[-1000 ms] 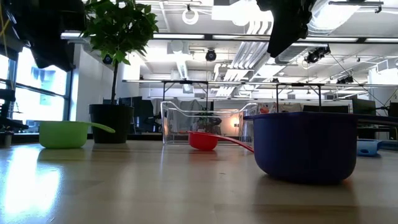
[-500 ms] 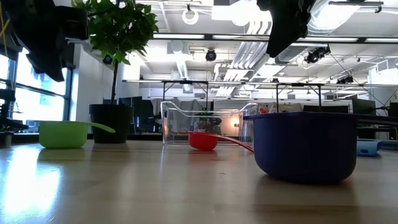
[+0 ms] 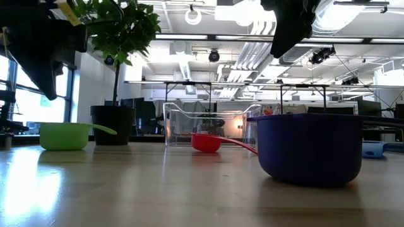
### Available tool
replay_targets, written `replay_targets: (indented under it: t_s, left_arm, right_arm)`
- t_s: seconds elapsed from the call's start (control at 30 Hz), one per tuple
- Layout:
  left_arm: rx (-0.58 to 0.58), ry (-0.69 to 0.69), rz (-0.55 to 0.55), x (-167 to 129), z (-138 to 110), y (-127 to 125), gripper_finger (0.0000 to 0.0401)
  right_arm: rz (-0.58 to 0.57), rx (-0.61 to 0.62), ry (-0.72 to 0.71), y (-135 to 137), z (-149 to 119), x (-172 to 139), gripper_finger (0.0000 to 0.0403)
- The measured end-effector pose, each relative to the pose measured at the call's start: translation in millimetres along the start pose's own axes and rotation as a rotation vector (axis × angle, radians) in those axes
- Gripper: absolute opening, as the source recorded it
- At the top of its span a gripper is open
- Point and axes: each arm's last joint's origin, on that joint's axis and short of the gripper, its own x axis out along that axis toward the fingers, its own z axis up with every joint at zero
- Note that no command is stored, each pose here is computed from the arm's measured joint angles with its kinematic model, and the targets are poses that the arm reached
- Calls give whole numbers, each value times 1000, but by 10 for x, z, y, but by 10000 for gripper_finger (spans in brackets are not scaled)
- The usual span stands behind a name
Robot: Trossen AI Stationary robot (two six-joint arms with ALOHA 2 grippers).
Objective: Nest measuring cups in basket
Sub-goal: Stack the green measuring cup on top of the orange measuring cup
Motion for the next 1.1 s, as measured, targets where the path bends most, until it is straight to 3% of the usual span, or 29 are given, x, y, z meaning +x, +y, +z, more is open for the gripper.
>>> replay_targets:
  t_s: [0.3, 1.1]
  left_arm:
    - [62, 46, 52, 117, 18, -30, 110]
    - [99, 121, 262, 448, 50, -64, 111]
  right_arm:
    - [-1, 0, -1, -1, 0, 1, 138]
    - [-4, 0, -1, -1, 0, 1, 138]
